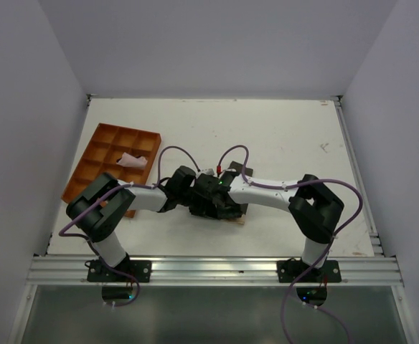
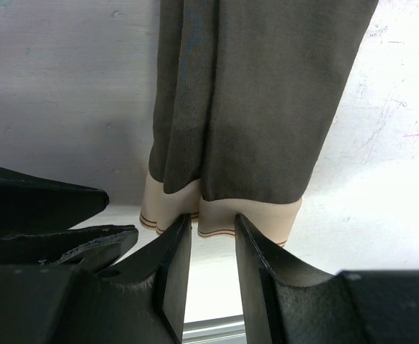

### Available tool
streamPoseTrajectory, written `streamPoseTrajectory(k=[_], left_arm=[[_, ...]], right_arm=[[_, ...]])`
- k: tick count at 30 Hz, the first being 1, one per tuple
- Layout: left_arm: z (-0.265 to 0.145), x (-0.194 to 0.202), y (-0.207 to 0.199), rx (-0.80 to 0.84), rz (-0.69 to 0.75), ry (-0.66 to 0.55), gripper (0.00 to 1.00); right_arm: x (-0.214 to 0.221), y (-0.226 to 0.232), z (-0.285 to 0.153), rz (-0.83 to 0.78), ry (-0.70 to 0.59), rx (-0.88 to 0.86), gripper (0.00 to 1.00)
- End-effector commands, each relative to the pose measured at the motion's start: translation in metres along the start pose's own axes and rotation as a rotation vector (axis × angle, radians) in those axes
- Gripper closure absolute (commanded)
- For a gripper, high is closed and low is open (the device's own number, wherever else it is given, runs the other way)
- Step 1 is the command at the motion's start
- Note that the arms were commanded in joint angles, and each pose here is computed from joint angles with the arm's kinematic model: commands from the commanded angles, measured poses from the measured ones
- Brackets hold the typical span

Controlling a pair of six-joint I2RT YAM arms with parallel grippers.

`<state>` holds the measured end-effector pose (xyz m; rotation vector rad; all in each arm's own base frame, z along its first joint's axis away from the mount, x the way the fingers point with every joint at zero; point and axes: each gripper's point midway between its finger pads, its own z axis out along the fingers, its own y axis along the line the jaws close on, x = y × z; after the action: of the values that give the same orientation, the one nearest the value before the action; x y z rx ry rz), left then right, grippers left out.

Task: Roll the underwear
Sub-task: Fold the underwear

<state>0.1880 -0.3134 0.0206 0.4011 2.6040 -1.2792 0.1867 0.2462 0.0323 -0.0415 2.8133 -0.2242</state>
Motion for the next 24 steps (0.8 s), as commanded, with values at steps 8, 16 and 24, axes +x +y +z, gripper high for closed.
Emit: streamPoseTrajectory(k=[8, 16, 24], left_arm=[[-0.002, 0.002, 0.002, -0.012, 0.011, -0.014, 0.66], [0.002, -0.009, -0.003, -0.001, 0.011, -0.026, 0.66], [0.013, -0.027, -0.010, 0.013, 0.005, -0.037, 0.66]], right_arm=[[-0.005, -0.002, 0.006, 0.034, -0.025, 0.044, 0.81], [-0.009, -0.002, -0.002, 0.032, -0.035, 0.028, 1.00], [-0.018, 0.003, -0.022, 0.046, -0.071, -0.059, 1.00]])
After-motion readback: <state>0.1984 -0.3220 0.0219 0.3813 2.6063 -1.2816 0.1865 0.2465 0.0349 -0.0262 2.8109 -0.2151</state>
